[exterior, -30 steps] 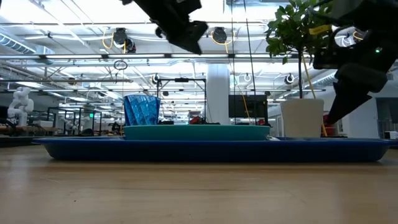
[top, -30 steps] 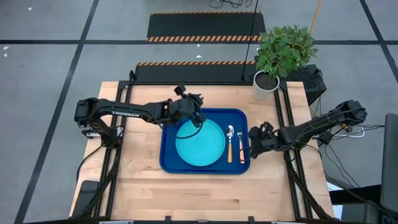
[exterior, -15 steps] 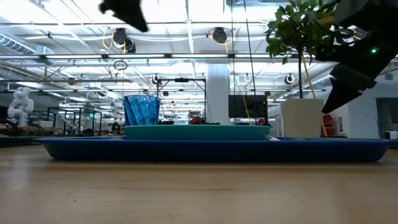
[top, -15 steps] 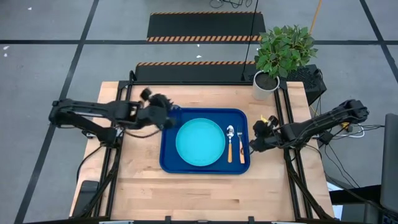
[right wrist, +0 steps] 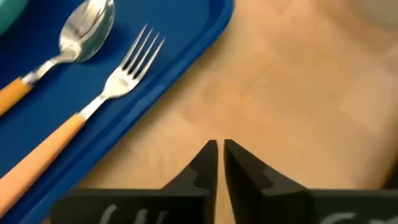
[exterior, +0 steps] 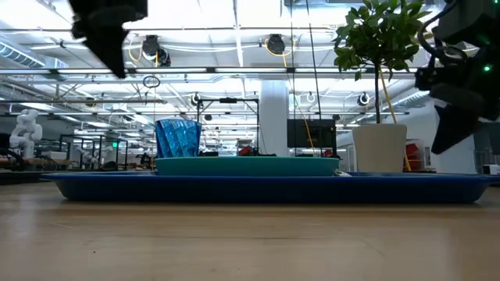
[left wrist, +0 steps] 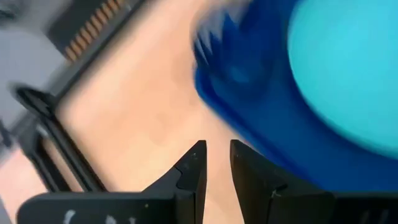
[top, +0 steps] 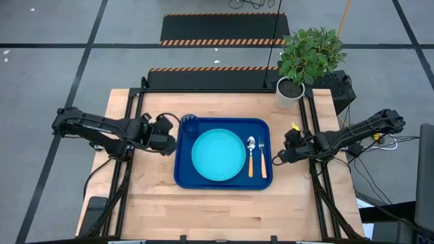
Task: Pick and place plate/cup/fork/spoon on tray
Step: Return to Home Position
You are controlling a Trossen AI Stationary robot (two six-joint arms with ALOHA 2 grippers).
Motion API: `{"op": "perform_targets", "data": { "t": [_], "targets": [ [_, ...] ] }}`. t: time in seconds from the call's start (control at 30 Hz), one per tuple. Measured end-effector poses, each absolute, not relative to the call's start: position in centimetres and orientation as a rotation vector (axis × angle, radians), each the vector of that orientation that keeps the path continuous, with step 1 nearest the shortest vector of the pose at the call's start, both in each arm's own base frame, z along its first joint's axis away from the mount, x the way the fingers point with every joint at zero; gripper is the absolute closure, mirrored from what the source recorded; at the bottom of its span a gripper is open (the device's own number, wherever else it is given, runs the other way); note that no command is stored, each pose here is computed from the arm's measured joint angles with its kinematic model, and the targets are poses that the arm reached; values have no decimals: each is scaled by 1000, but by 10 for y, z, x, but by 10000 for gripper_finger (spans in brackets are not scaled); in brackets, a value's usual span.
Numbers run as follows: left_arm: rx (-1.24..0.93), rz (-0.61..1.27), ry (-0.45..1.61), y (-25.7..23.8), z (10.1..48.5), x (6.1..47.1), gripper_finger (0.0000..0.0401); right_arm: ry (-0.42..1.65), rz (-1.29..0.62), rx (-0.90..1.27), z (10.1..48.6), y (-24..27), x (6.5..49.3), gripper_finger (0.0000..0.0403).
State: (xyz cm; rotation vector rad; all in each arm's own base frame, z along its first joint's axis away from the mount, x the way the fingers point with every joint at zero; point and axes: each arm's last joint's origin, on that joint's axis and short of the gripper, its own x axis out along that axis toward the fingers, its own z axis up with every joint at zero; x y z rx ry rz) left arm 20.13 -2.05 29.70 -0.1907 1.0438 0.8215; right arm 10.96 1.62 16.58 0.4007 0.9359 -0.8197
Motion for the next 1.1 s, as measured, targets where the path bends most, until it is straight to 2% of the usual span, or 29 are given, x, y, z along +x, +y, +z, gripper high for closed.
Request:
{"op": "perform_targets", "data": {
  "t": [0.17, 0.33, 0.47, 0.57, 0.67, 0.83, 1.1],
  "targets": [
    [-290, 766, 1122, -25, 281, 187, 327, 955, -782, 483, 153, 17, 105, 327],
    [-355, 808, 1148, -27, 261, 169, 327, 946, -802, 501, 150, 16, 102, 269],
    [-416, 883, 1161, -24, 239, 153, 327, 928, -813, 507, 150, 16, 103, 238],
    [-501, 897, 1165, -24, 222, 146, 327, 907, -833, 591, 150, 16, 104, 228],
    [-571, 834, 1157, -26, 209, 147, 327, 899, -839, 665, 150, 18, 105, 227],
    [-601, 799, 1140, -27, 198, 150, 327, 885, -839, 744, 144, 19, 106, 230],
    [-621, 818, 1135, -26, 183, 147, 327, 780, -665, 938, 108, 23, 112, 231]
  ]
}}
